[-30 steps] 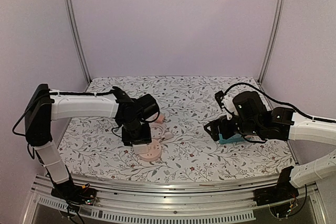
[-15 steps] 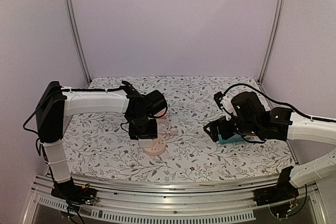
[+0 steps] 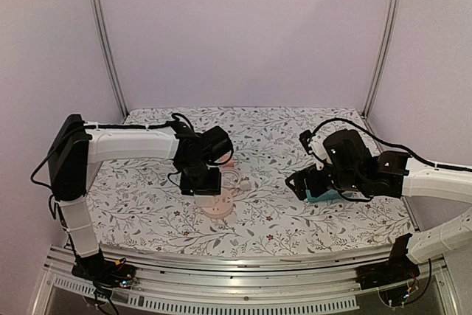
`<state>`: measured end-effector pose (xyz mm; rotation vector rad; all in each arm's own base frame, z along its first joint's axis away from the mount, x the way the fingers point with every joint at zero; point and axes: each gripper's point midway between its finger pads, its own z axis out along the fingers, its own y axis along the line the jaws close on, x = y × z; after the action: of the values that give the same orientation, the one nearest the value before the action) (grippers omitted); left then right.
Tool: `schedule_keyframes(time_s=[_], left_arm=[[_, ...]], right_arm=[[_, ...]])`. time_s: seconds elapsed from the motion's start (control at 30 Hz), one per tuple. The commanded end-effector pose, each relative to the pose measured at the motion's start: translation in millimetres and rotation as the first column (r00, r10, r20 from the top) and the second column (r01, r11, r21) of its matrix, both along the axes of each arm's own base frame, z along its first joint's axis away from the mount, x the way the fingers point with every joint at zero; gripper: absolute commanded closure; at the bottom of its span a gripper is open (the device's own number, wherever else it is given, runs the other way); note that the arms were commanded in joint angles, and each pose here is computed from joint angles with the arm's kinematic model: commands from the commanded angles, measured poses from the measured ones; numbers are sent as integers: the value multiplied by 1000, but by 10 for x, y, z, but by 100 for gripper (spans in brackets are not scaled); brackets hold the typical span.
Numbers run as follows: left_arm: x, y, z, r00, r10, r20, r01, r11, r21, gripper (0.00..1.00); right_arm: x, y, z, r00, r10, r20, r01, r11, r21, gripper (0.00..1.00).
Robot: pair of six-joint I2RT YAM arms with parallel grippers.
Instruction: Insert the plug
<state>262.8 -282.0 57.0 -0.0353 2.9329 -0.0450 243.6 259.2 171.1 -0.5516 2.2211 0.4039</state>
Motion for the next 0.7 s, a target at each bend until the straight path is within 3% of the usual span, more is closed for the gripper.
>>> schedule_keyframes(time_s=[0.0, 0.03, 0.1, 0.4, 0.67], left_arm=[[-245, 336, -408, 991, -20, -133, 38, 991, 132, 20], [-242, 328, -370, 992, -24, -127, 40, 992, 123, 10], [-235, 306, -316, 992, -32, -119, 44, 993, 105, 1], [-158, 246, -6, 998, -49, -41, 51, 998, 40, 1], [-17, 183, 474, 990, -71, 119, 77, 996, -45, 1]], right_arm=[[33, 19, 45, 1000, 0, 11, 0, 1000, 4, 1], [36, 16, 45, 1000, -1, 11, 1, 1000, 4, 1], [26, 25, 48, 1000, 4, 10, -4, 1000, 6, 1], [25, 58, 27, 1000, 17, 3, -17, 1000, 3, 1], [36, 137, -3, 999, 38, -8, -38, 999, 4, 1]])
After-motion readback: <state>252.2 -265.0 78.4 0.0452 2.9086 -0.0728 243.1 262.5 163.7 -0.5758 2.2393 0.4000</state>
